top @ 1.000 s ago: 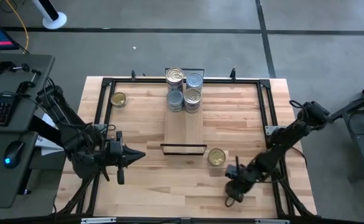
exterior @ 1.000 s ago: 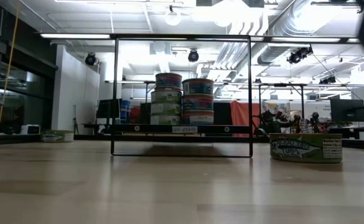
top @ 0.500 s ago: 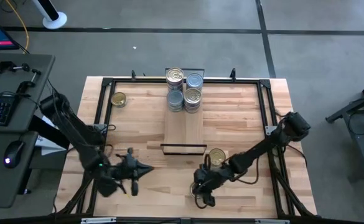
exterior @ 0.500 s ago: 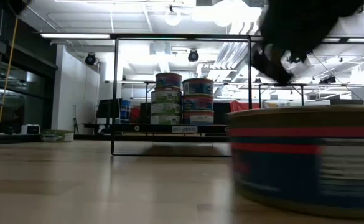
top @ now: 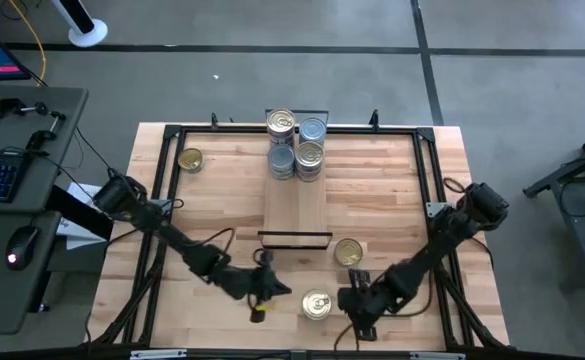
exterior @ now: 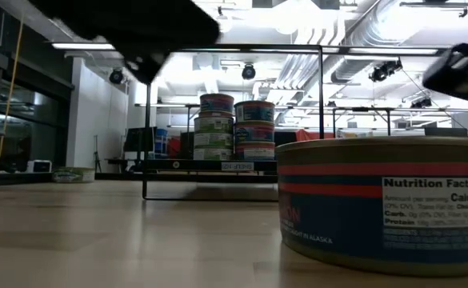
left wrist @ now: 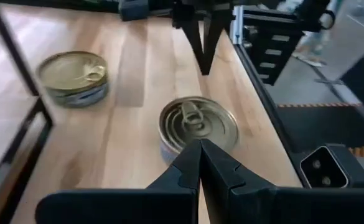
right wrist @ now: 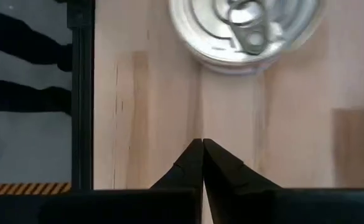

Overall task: Stack canned seafood by type on shelf
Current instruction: Move the pink and blue tuna can to the bottom middle of the table, then stack the pink and blue tuna cans on top of the pink and blue tuna can

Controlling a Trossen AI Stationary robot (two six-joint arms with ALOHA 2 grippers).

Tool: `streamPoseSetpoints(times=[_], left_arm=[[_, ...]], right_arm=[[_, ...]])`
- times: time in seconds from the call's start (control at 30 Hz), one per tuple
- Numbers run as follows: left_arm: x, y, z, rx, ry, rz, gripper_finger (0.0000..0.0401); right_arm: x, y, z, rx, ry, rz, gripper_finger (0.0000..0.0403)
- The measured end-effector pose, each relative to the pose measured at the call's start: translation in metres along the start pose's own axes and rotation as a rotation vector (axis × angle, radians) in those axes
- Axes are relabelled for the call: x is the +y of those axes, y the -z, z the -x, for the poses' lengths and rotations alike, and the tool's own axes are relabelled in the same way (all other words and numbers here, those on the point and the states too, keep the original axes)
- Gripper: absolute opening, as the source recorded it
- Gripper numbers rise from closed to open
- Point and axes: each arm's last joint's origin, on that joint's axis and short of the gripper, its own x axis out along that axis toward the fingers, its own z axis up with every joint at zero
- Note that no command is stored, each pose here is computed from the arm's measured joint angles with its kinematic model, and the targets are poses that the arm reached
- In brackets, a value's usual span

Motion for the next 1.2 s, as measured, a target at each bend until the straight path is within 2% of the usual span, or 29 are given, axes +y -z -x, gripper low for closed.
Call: streamPoseSetpoints(times=[0.23,0.33,0.5,0.67,1.2], left_arm=[[-0.005,0.000,-0.044,0.076,0.180,-0.086,0.0000],[-0.008,0.002,-0.054,0.080,0.159,-0.078,0.0000],[-0.006,0.008,-0.067,0.069,0.056,0.007,0.0000],[-0.005,0.019,-0.068,0.127,0.015,0.019,0.0000],[-0.012,0.039,-0.061,0.256,-0.002,-0.027,0.0000]], right_arm=[[-0.005,0.001,-0.039,-0.022,0.087,0.008,0.0000],[-0.007,-0.002,-0.046,-0.036,0.085,-0.001,0.0000],[-0.007,-0.003,-0.048,-0.059,0.097,0.024,0.0000],[-0.006,-0.006,-0.046,-0.091,0.111,0.033,0.0000],[0.019,-0.048,-0.013,-0.253,0.066,0.108,0.0000]])
